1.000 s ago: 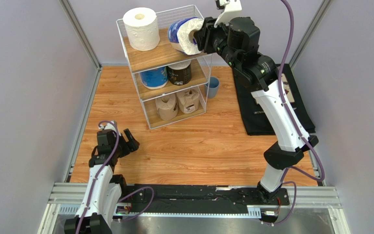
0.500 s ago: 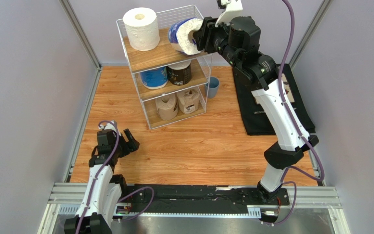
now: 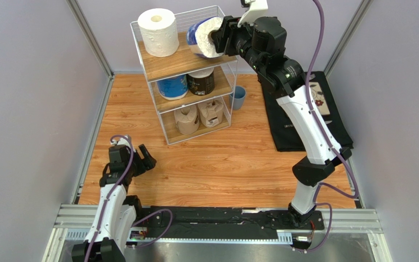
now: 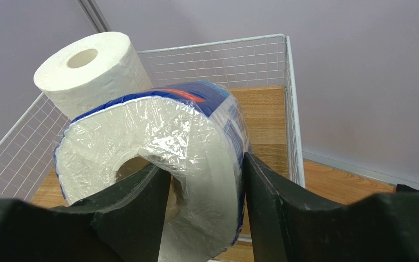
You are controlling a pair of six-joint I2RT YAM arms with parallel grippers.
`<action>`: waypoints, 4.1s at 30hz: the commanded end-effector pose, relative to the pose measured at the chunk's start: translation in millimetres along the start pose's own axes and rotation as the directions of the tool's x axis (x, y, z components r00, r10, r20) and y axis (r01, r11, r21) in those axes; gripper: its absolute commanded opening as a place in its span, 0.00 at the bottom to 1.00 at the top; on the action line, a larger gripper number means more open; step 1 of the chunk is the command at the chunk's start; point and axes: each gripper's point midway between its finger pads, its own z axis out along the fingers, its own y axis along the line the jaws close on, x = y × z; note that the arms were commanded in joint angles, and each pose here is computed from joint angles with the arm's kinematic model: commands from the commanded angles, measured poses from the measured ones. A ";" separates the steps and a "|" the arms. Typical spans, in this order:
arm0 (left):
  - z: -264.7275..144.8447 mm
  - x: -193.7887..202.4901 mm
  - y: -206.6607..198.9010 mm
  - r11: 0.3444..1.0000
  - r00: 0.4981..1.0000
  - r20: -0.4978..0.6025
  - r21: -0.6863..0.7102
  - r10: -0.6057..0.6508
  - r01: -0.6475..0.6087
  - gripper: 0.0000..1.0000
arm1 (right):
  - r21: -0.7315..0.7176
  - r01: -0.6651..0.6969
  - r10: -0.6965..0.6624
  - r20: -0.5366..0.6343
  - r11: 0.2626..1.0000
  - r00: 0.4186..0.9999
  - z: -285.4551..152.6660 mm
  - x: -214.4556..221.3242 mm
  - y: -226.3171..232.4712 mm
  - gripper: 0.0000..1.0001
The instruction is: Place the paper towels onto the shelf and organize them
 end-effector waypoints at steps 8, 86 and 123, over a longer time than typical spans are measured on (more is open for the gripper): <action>0.6 -4.2 0.2 1.000 1.000 0.019 0.000 -0.010 0.010 0.86 | -0.060 -0.029 0.036 0.120 0.998 0.992 10.4 -30.6 12.9 0.55; 0.1 -5.0 3.8 1.000 1.000 0.028 -0.022 -0.009 0.010 0.86 | -0.278 0.097 -0.018 0.272 0.956 0.962 5.6 -57.9 30.7 0.72; -227.0 -256.6 -118.6 0.988 0.699 0.716 0.115 -0.009 -0.106 0.85 | -0.012 0.092 -0.078 0.424 0.996 0.902 -96.0 -121.1 -50.3 0.79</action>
